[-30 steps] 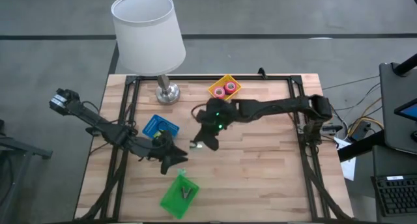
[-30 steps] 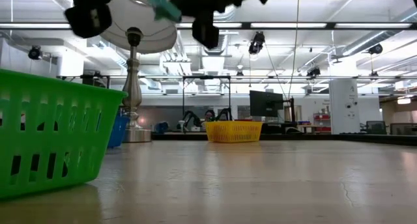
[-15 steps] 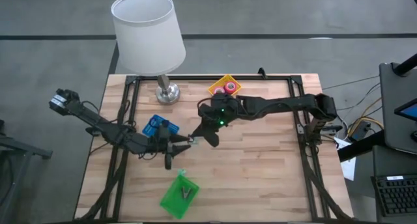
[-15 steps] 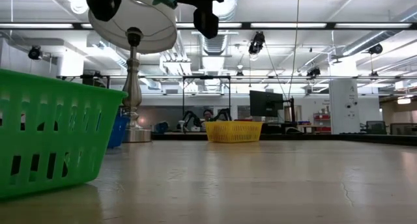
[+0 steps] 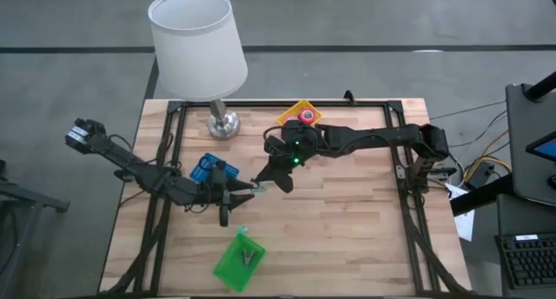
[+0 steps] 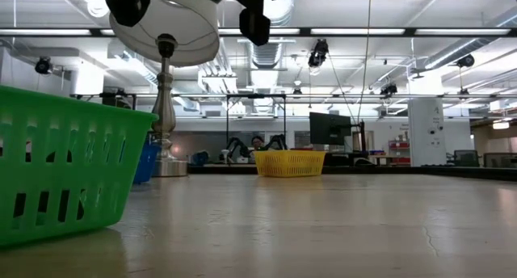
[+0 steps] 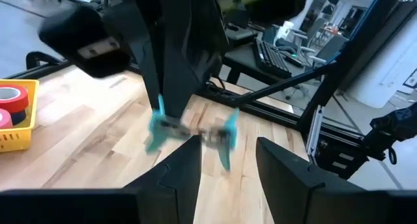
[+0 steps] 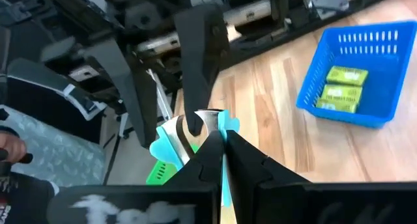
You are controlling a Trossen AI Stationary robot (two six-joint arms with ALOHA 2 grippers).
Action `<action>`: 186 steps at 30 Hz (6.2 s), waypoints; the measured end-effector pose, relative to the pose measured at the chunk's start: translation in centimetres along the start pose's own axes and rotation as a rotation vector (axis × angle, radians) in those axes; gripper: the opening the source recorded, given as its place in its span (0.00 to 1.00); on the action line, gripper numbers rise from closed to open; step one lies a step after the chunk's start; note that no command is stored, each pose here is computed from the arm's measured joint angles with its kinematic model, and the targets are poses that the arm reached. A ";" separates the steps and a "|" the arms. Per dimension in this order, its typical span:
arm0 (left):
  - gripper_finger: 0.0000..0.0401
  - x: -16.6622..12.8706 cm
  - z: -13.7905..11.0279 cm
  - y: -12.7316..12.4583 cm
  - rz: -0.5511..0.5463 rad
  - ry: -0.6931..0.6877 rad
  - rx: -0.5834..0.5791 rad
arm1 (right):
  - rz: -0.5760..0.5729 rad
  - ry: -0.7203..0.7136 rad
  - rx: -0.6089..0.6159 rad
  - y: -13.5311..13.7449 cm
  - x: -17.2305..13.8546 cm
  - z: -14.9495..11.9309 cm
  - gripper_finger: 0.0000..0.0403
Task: Pick and place Stapler, Stapler remover, tape
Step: Put the top blue staple remover into the green bin, then put the blue staple remover into the green bin
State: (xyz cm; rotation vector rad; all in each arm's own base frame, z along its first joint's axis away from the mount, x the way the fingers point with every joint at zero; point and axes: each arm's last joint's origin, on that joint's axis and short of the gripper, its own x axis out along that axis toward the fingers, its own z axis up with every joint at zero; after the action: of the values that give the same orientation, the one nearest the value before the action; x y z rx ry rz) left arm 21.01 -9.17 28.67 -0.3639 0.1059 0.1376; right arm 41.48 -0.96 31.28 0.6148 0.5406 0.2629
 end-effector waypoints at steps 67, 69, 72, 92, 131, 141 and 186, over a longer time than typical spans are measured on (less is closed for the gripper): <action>0.00 -0.3 -1.2 -0.5 -0.253 0.303 -0.336 | 0.014 -0.061 -0.085 0.7 -1.3 1.3 0.50; 0.00 -0.6 -1.8 -0.6 -0.308 0.444 -0.408 | 0.016 -0.064 -0.101 0.8 -1.4 1.4 0.51; 0.00 -1.1 -2.8 -0.9 -0.363 0.638 -0.506 | 0.015 -0.065 -0.111 0.8 -1.5 1.4 0.52; 0.00 1.0 -9.5 -2.2 -0.336 1.005 -0.663 | -0.036 -0.027 -0.121 -0.3 -1.1 0.4 0.50; 0.24 2.1 -9.3 -1.3 -0.213 0.918 -0.659 | -0.051 0.005 -0.102 -1.0 -0.6 -0.6 0.50; 0.21 1.9 -8.8 2.7 -0.059 1.014 -0.483 | -0.050 0.002 -0.104 -1.0 -0.6 -0.6 0.50; 0.18 4.8 -10.7 5.4 -0.135 1.178 -0.247 | -0.046 0.018 -0.081 -0.9 -0.3 -1.1 0.50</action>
State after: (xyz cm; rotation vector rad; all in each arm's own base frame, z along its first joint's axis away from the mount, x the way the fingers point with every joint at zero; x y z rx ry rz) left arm 24.04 -7.52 16.29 -0.6607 1.2329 -0.2174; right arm 40.64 -1.22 30.11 0.5215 0.5577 0.2461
